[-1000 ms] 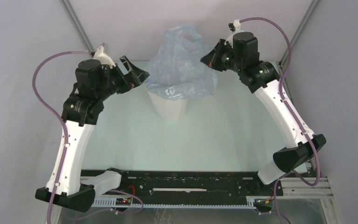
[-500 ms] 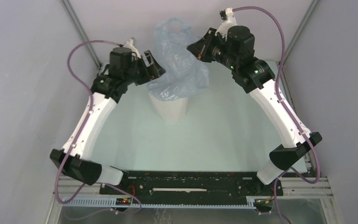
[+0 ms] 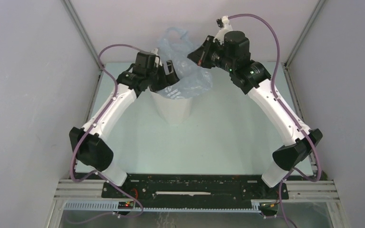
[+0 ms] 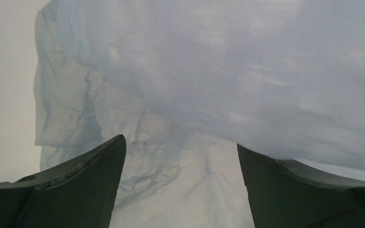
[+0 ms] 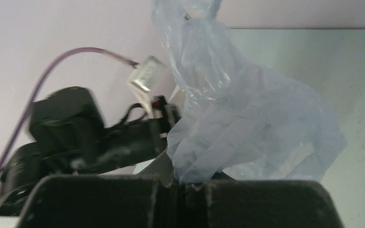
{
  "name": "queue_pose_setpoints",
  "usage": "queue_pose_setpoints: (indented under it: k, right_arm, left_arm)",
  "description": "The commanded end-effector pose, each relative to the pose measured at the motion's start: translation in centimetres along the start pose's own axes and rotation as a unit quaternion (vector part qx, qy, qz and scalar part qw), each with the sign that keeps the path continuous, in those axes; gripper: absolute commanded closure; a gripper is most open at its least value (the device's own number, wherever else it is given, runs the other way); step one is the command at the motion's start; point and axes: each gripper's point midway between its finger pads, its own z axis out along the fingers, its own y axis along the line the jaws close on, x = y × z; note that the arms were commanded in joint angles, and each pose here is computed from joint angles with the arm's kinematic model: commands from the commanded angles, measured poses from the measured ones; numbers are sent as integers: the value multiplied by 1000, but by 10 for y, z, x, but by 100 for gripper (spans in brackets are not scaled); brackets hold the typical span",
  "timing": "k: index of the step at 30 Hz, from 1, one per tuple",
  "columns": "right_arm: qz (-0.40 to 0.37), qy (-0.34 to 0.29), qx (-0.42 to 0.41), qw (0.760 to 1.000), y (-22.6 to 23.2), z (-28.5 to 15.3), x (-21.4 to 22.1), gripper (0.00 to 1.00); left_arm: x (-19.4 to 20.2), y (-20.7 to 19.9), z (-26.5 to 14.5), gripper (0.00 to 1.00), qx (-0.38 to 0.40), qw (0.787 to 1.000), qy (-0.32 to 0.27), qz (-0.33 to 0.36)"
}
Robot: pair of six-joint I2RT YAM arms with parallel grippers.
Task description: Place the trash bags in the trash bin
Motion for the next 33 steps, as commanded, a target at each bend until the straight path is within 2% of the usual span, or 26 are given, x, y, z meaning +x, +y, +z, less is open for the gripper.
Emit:
queue_pose_setpoints:
  k: [1,4,7,11,14,19,25,27,30,33]
  right_arm:
    - [-5,-18,-9,1000,2,-3,-17,100]
    - [-3,-20,-3,1000,-4,-5,-22,100]
    - [0,-14,-2,1000,-6,-6,-20,100]
    - [2,-8,-6,1000,-4,-8,-18,100]
    - [2,-7,-10,1000,-1,-9,-18,100]
    - [-1,-7,-11,1000,1,-13,-20,100]
    - [-16,-1,-7,1000,4,-18,-13,100]
    - [-17,-2,-7,1000,5,-20,-12,100]
    - [-22,-1,-8,1000,8,-22,-11,100]
    - [-29,1,-6,1000,11,-26,-8,100]
  left_arm:
    - [-53,-51,-90,6,77,992,-94,41]
    - [-54,-55,-123,3,89,989,-106,43]
    - [-56,-35,-145,4,60,990,-126,32]
    - [-66,13,-163,18,-25,986,-167,-1]
    - [-70,39,-151,30,-84,984,-158,-18]
    - [-71,54,-113,21,-126,984,-120,-24]
    - [-57,80,-88,25,-216,973,-78,-6]
    - [-48,81,-79,33,-214,975,-62,-8]
    - [-38,76,-72,51,-201,978,-47,-7]
    - [-29,63,-71,74,-170,985,-36,-13]
